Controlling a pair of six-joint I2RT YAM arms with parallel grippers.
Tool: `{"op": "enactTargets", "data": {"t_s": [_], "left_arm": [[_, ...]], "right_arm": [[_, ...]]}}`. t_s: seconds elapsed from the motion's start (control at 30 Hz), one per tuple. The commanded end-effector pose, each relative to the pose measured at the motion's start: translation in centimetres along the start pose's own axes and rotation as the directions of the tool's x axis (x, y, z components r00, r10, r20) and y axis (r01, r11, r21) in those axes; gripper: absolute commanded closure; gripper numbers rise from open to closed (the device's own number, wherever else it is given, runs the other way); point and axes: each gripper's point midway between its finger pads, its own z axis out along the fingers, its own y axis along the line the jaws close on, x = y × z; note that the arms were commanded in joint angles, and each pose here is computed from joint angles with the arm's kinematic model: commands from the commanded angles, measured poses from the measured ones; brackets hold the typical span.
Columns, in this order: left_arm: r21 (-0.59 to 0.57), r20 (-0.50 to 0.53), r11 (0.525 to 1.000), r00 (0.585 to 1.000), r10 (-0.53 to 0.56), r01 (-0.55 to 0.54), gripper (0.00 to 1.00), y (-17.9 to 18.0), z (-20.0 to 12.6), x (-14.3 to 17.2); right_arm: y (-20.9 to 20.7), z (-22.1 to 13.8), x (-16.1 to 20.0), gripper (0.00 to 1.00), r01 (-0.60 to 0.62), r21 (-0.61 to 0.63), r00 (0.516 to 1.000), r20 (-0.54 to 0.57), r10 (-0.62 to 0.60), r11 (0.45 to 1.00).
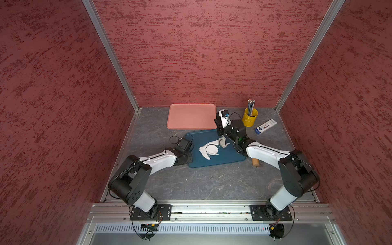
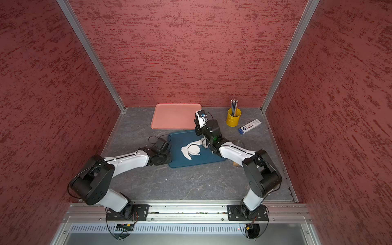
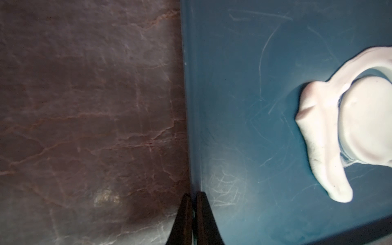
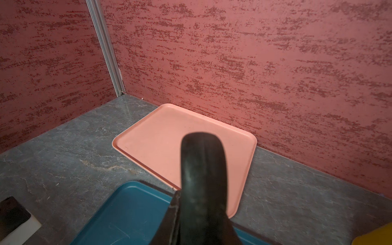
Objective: Roll out the dumpling wrappers from the dough
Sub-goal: Remove the dumpling wrapper from the work surface.
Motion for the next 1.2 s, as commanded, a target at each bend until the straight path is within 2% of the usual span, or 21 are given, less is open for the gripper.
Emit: {"op": "enactTargets", "data": {"t_s": [0.0,0.1,0.2,0.27,0.37,0.47,0.6,0.7,0.93,1.17], "left_arm": [[-0.044,-0.014,0.998,0.999,0.038,-0.039,1.0,0.7,-0.1,0.2],[-0.025,-0.012,0.999,0.999,0.046,-0.047,1.0,0.3,0.0,0.1],[-0.022,-0.011,0.999,0.999,0.041,-0.041,1.0,0.1,0.0,0.0],[-0.023,-0.009,0.999,0.999,0.034,-0.034,1.0,0.1,0.1,-0.1],[-0.027,-0.005,0.999,1.0,0.021,-0.021,1.0,0.1,0.1,-0.2],[-0.032,-0.006,0.999,1.0,0.021,-0.021,1.0,0.0,0.2,-0.3],[-0.034,-0.005,0.999,1.0,0.025,-0.025,1.0,0.0,0.4,-0.4],[-0.029,-0.002,0.999,1.0,0.022,-0.022,1.0,-0.1,0.4,-0.4],[-0.028,0.0,0.999,1.0,0.022,-0.022,1.0,-0.2,0.5,-0.3],[-0.025,-0.001,0.999,1.0,0.02,-0.02,1.0,-0.3,0.5,-0.3]], "right_arm": [[-4.2,-0.7,-3.3,1.0,0.139,0.169,0.987,0.054,-0.15,0.976],[-3.2,-1.0,-5.0,1.0,0.094,0.115,0.99,0.096,-0.105,0.989],[-0.5,-1.2,-6.4,1.0,0.01,-0.012,0.995,0.104,-0.008,1.0],[0.9,-1.9,-7.3,1.0,-0.021,-0.025,0.993,0.117,0.024,0.999],[0.4,-2.9,-7.3,1.0,-0.141,0.015,0.989,0.056,0.14,0.99],[1.9,-5.3,-7.3,1.0,-0.228,-0.048,0.973,0.012,0.229,0.973],[3.2,-7.5,-5.9,1.0,-0.268,-0.026,0.962,-0.068,0.266,0.963],[3.4,-7.8,-3.6,1.0,-0.303,0.011,0.946,-0.121,0.302,0.953],[4.3,-6.2,-2.3,1.0,-0.322,0.048,0.943,-0.077,0.325,0.945],[5.4,-5.1,-0.6,1.0,-0.287,0.006,0.955,-0.082,0.286,0.958]]}}
